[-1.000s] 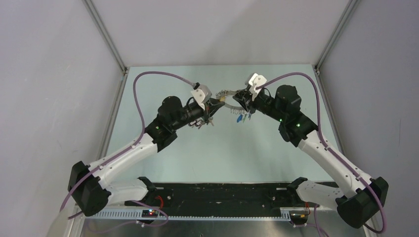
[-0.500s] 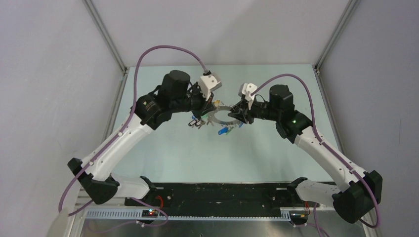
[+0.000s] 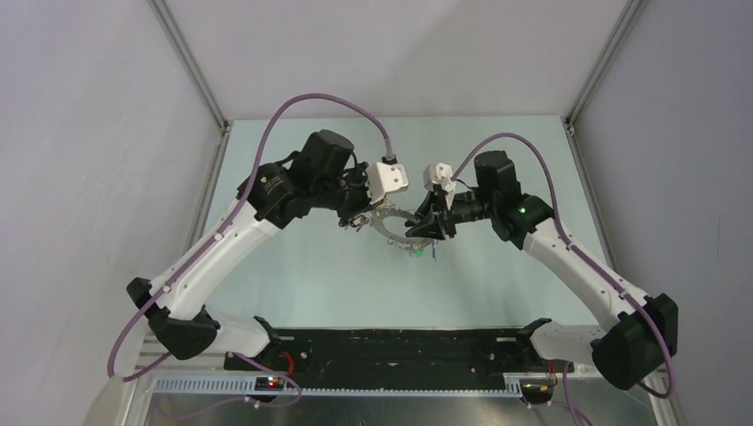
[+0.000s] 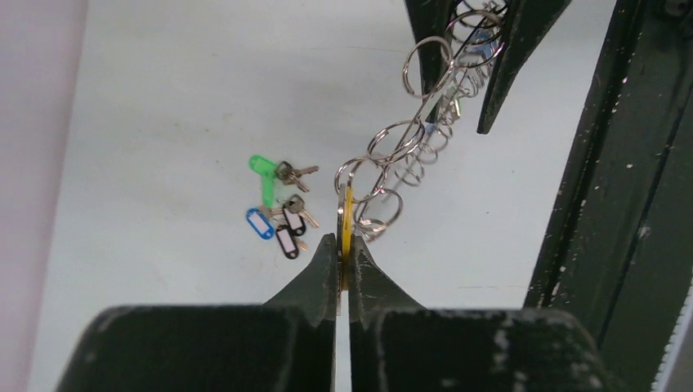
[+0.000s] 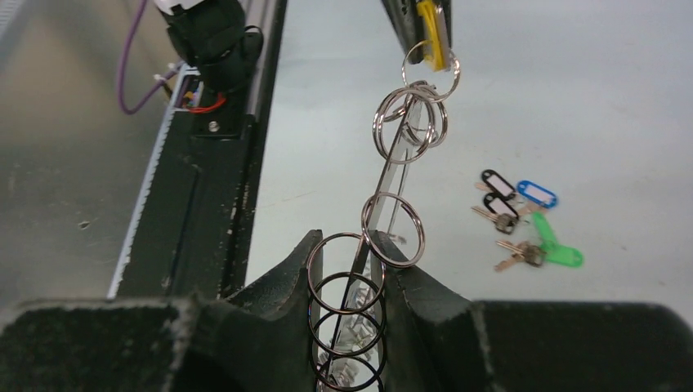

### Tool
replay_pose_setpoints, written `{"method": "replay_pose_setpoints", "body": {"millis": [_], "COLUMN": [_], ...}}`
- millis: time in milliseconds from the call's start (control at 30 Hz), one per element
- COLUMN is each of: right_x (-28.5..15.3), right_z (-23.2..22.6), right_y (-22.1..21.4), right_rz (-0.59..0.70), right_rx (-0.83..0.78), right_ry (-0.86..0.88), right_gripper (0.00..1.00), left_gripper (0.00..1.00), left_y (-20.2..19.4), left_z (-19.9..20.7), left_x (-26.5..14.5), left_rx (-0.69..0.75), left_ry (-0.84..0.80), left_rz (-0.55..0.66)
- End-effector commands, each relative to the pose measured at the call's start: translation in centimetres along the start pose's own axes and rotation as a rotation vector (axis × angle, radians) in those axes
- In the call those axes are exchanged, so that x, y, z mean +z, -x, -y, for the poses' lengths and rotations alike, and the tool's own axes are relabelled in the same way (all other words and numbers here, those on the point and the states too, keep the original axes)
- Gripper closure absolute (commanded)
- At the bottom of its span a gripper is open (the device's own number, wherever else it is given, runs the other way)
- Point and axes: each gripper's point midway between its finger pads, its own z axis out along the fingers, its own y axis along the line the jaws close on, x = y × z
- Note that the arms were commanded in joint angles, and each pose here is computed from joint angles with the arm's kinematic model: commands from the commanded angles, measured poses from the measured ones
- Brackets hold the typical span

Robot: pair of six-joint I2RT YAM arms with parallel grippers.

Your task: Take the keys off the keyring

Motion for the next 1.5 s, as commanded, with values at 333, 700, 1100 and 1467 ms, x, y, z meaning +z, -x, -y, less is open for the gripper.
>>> {"method": "replay_pose_setpoints", "body": {"millis": [333,700,1100,1467], "right_x": [-1.1,-1.7,0.4,1.7], "right_z": [-0.2,3.3,3.0,3.5], "right_y": [2.6,3.1,4.3,5.7], "right_rz": [0.054,0.071,0.188,0.256], "right_rx": [0.045,-0.01,-0.147,-0.156], "right_ry": [0.082,-0.192,-0.272,-0.289], "right_gripper": [0.78,0.45,0.49,0.64], "left_gripper": [1.0,1.0,1.0,1.0], "left_y": [2.6,2.5,2.1,4.1], "left_z": [1.6,0.9,0.3,0.7], "left_x": [-0.5,-0.2,0.2,-0.8], "left_rx": [0.296,-0.018,-0.249,-0.252], "left_ry": [-0.152,-0.095,-0.047,-0.087], "left_rz": [0.159,0.096,0.001,0.067]}}
